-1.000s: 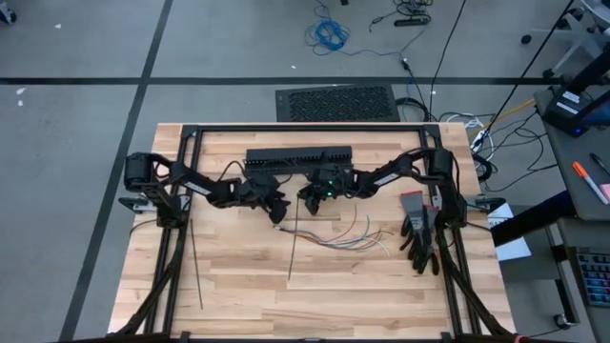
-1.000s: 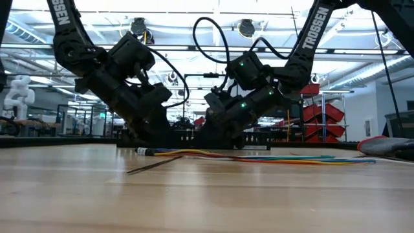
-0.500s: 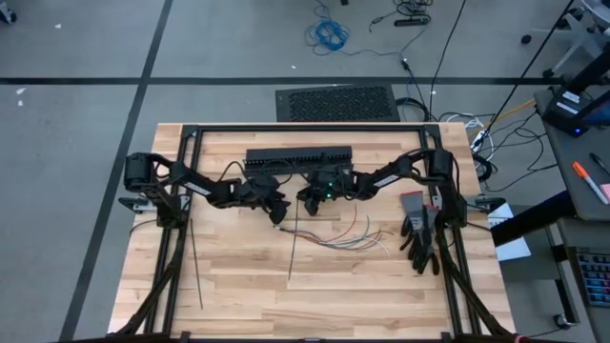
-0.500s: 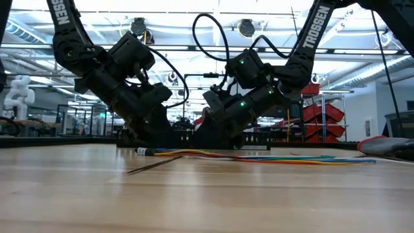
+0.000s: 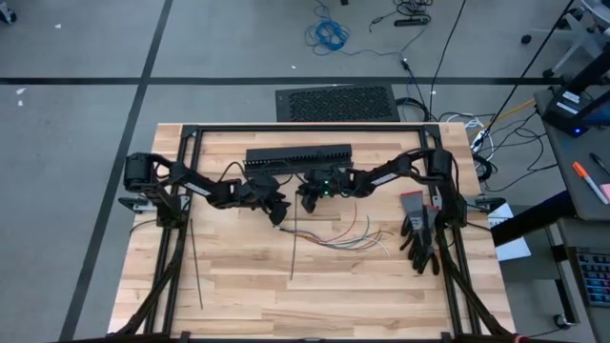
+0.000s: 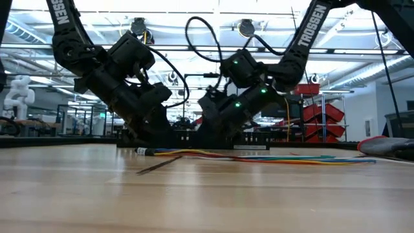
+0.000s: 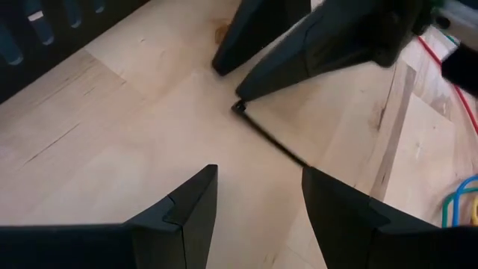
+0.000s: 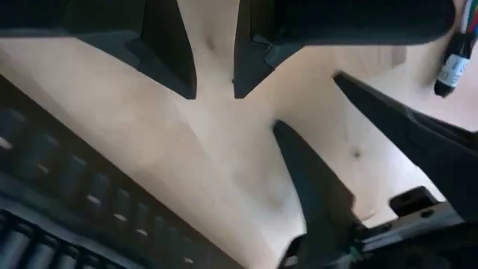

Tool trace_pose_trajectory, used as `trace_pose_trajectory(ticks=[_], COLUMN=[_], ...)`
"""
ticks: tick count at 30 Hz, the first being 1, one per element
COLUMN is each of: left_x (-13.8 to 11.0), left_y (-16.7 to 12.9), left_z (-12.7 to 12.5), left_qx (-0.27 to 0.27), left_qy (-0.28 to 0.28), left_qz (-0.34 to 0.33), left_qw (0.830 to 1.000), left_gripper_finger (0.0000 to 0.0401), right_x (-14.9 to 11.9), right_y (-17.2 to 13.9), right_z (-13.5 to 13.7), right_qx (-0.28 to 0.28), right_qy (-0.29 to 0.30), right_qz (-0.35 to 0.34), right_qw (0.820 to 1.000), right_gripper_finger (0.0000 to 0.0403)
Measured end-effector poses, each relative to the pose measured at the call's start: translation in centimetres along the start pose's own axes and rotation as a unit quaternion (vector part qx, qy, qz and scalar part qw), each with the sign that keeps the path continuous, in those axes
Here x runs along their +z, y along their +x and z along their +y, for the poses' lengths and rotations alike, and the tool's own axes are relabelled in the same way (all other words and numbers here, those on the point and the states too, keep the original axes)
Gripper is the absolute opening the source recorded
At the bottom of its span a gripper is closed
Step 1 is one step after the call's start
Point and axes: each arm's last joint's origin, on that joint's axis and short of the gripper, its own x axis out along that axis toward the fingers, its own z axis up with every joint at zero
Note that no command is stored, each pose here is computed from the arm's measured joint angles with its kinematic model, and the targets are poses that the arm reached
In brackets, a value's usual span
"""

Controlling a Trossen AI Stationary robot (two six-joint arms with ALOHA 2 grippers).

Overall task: Ziptie cables
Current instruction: Wrap the cable wires with the black zip tie

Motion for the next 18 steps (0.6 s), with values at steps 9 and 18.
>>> trace_pose_trajectory(ticks=[9,18], left_x=[-0.3,-0.7], left_y=[0.0,-0.1], left_z=[-0.5,-1.1], left_qx=[-0.009,-0.017], left_qy=[0.003,0.013], left_qz=[0.005,0.014], left_qw=[1.000,1.000], left_gripper_finger=[0.0193,0.0193], right_x=[0.5,0.6], right_y=[2.6,2.1], right_z=[2.1,2.4], right_qx=[0.007,0.007], right_qy=[-0.033,-0.033], right_qz=[0.038,0.059], right_qw=[0.999,0.998], right_gripper_finger=[0.0086,0.0086])
